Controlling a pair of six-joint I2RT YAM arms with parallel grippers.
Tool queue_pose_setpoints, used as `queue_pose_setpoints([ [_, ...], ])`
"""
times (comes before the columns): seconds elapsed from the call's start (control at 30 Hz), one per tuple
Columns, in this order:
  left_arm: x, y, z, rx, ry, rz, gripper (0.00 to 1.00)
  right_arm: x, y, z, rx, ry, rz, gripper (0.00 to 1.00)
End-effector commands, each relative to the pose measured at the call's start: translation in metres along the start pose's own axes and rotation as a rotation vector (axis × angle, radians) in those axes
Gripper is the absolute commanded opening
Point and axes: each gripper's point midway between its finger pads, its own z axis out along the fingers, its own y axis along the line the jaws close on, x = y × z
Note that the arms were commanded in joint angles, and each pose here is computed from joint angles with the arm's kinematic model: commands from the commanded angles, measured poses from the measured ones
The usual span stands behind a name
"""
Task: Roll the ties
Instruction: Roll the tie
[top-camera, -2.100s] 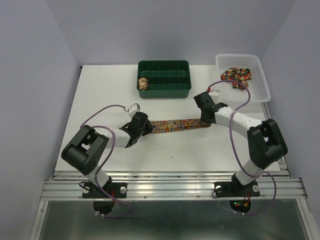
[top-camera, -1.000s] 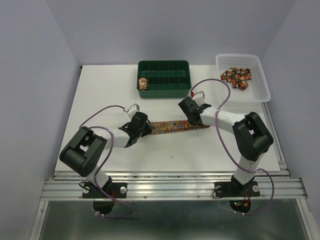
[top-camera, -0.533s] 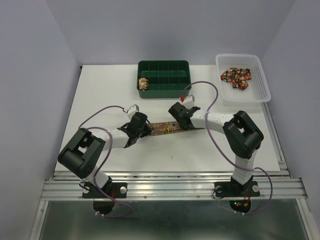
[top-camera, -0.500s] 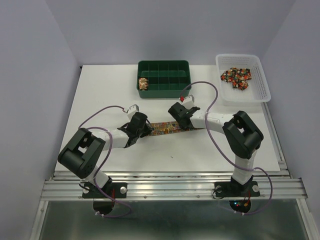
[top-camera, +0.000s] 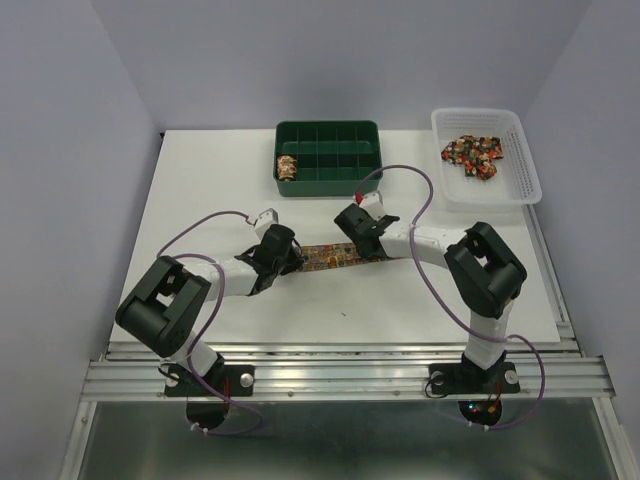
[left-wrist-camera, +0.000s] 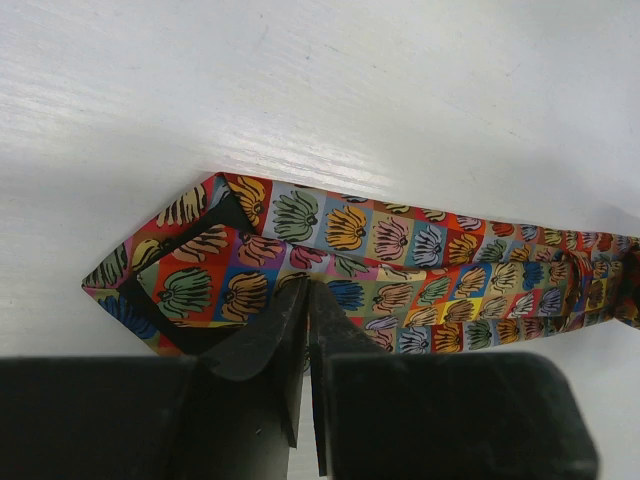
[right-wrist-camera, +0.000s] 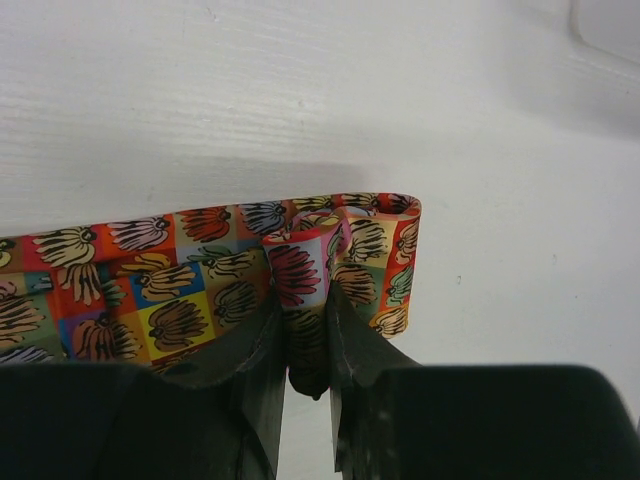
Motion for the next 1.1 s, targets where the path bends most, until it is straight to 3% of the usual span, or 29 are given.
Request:
queue_pose_setpoints([
  [0.0,0.015,0.015,-0.005,-0.037,0.058,0.045,0.17,0.0,0.033,-0.002,-0.131,-0.005,0.042,0.05],
  [0.2,0.014,0.011,-0.006,-0.019,0.061,0.064,0.18,-0.003,0.041,-0.004,-0.176,-0.012,0.064,0.11],
  [0.4,0.009,0.002,-0.012,0.017,0.049,0.084,0.18,-0.004,0.042,-0.008,-0.202,-0.026,0.09,0.24],
  [0.63,0.002,-0.008,-0.019,0.052,0.027,0.11,0.18,-0.002,0.042,-0.01,-0.218,-0.021,0.097,0.29],
  [0.83,-0.002,-0.006,-0.02,0.031,0.01,0.114,0.18,0.007,0.024,-0.008,-0.13,-0.004,0.073,0.09],
  [1.07,0.012,0.011,-0.009,-0.023,0.047,0.119,0.18,0.015,0.001,-0.012,-0.036,0.025,0.017,0.01],
])
